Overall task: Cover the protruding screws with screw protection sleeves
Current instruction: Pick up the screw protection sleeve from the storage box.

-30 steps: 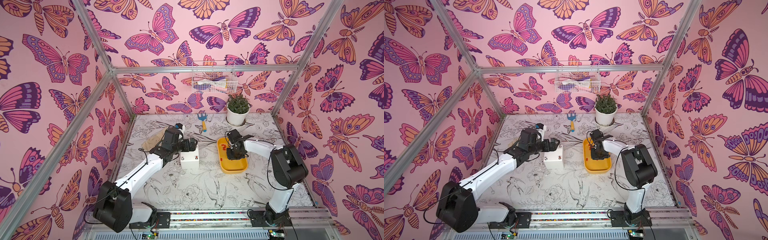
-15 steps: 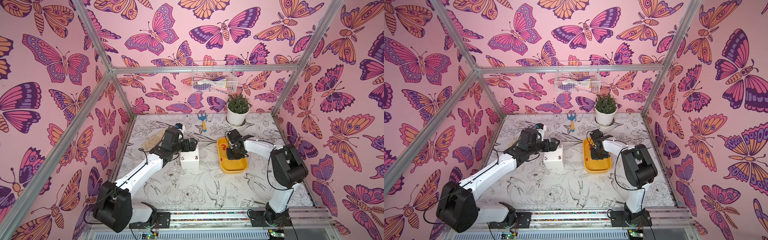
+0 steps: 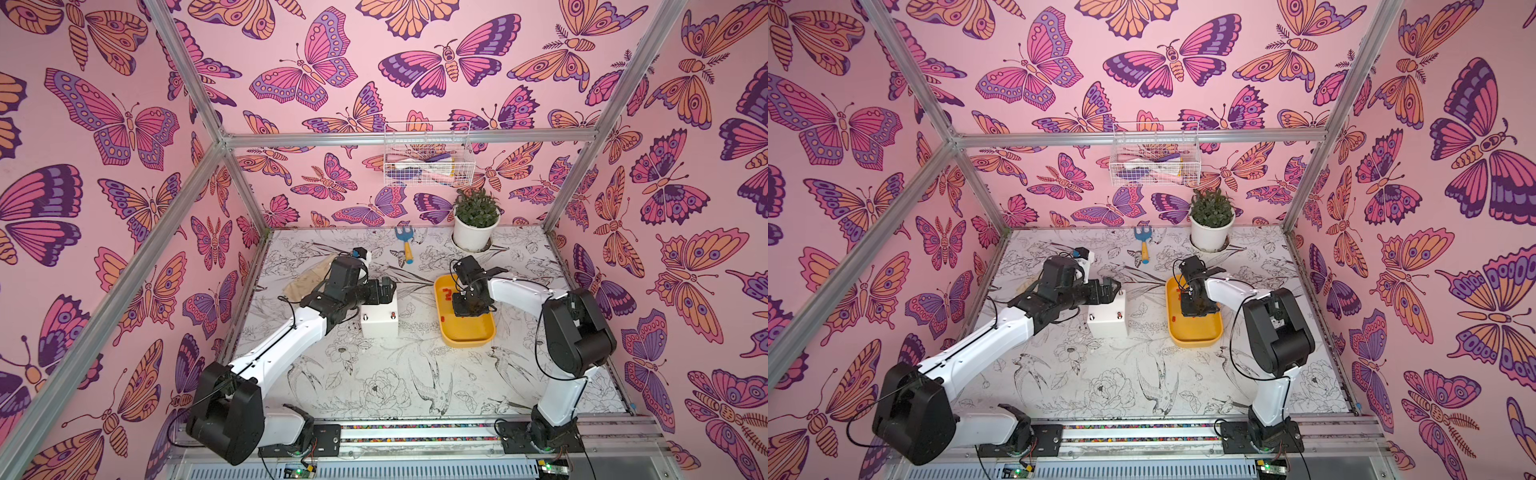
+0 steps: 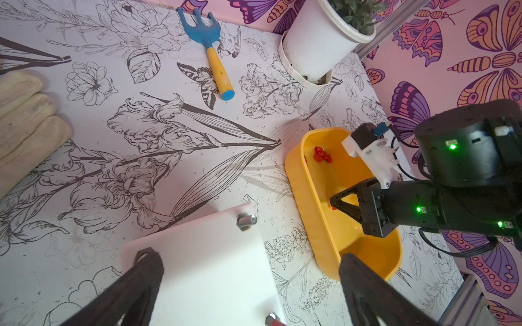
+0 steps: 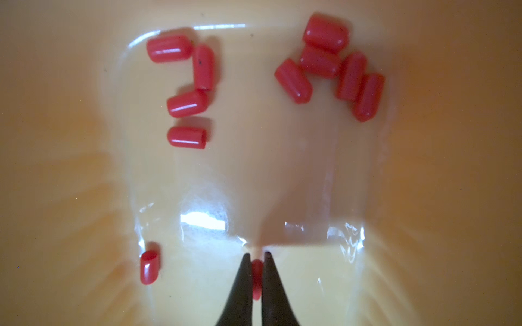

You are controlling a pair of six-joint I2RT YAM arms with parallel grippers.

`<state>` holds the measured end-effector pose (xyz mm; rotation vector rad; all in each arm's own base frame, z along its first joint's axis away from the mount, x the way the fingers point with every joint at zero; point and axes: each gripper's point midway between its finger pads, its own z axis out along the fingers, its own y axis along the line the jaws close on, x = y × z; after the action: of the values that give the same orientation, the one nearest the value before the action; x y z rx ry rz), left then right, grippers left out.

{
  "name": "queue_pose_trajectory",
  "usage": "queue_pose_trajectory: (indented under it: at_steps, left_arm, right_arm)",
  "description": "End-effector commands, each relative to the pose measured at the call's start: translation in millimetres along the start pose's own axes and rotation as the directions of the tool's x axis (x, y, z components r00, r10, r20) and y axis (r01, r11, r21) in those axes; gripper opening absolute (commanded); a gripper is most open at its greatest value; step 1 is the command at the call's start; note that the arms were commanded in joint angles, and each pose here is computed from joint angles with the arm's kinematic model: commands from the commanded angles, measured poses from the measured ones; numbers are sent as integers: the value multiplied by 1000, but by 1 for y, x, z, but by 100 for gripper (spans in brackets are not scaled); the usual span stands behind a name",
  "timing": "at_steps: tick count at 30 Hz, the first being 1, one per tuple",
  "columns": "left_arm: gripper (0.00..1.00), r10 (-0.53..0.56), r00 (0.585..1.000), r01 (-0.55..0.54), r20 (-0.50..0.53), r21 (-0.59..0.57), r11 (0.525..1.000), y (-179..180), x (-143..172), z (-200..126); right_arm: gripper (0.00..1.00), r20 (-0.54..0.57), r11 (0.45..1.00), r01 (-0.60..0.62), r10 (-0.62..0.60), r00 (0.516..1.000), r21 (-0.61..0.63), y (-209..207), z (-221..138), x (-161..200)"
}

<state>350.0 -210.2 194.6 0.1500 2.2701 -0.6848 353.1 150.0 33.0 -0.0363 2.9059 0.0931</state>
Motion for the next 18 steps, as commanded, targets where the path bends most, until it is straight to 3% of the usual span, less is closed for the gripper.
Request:
queue_pose_trajectory:
  at_steps: [1,18]
  left_arm:
    - [100,44,999,-44,2,-8,999,-9,-6,-4]
    - [100,161,983,-148,-89,132,980,-95,21,21]
  right_arm:
    - [10,24,1000,12,-12,1000,3,-1,-15,-9]
    - [10,146,997,6,5,989,-75,3,-69,-32]
